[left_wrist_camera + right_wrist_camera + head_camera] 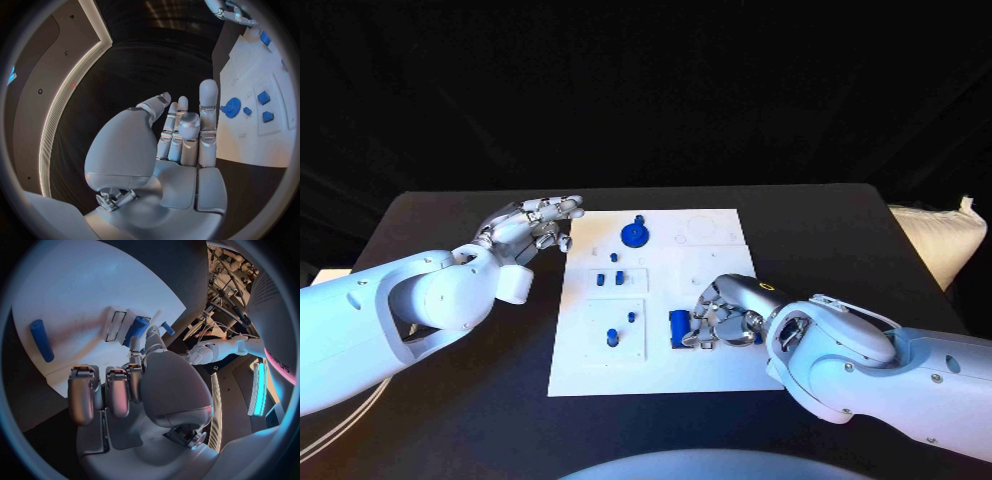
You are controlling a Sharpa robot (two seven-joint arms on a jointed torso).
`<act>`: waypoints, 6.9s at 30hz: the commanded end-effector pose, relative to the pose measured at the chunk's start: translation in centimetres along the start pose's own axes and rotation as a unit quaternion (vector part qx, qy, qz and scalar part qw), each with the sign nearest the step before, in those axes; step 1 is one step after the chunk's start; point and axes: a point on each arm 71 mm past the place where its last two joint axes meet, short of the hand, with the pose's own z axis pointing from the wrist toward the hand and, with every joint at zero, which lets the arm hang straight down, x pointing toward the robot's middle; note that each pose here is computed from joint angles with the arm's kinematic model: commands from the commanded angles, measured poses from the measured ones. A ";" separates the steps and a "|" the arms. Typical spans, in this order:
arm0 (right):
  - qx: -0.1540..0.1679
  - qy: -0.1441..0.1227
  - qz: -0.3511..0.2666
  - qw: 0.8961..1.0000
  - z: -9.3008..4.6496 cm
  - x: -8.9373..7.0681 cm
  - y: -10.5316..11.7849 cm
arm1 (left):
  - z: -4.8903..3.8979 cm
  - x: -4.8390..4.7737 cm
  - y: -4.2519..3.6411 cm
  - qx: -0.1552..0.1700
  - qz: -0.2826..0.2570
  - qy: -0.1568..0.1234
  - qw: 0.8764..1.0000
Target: Assemble the parts on the task board
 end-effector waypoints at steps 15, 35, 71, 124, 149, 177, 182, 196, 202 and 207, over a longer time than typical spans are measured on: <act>0.009 -0.007 -0.033 0.999 1.0 0.3 -0.1 | 0.03 0.28 0.05 -0.001 -0.002 0.013 1.000; -0.022 -0.019 0.025 0.999 -0.7 -0.8 -0.8 | -0.07 0.12 0.05 -0.003 0.001 0.014 1.000; 0.093 -0.018 -0.127 0.987 -3.7 -3.2 -7.7 | -0.10 0.22 0.07 -0.002 0.001 0.014 1.000; 0.074 0.034 -0.186 0.979 -2.2 0.4 -6.6 | -0.19 0.11 0.14 -0.003 0.005 0.014 1.000; 0.073 -0.041 -0.012 0.996 -2.8 -0.8 -4.4 | -0.23 0.15 0.14 -0.003 0.008 0.016 1.000; 0.087 0.018 0.026 0.996 -1.0 1.1 -3.4 | -0.23 0.31 0.20 -0.006 0.007 0.020 1.000; 0.082 0.016 0.028 0.996 -0.9 1.1 -3.1 | -0.23 0.30 0.20 -0.006 0.007 0.020 1.000; 0.077 0.012 0.031 0.996 -0.8 1.2 -2.8 | -0.24 0.27 0.20 -0.007 0.007 0.020 1.000; 0.075 0.009 0.033 0.997 -0.9 1.1 -2.7 | -0.25 0.24 0.20 -0.007 0.007 0.019 1.000; 0.074 0.012 0.037 0.996 -0.9 1.0 -2.4 | -0.23 0.26 0.21 -0.007 0.007 0.020 1.000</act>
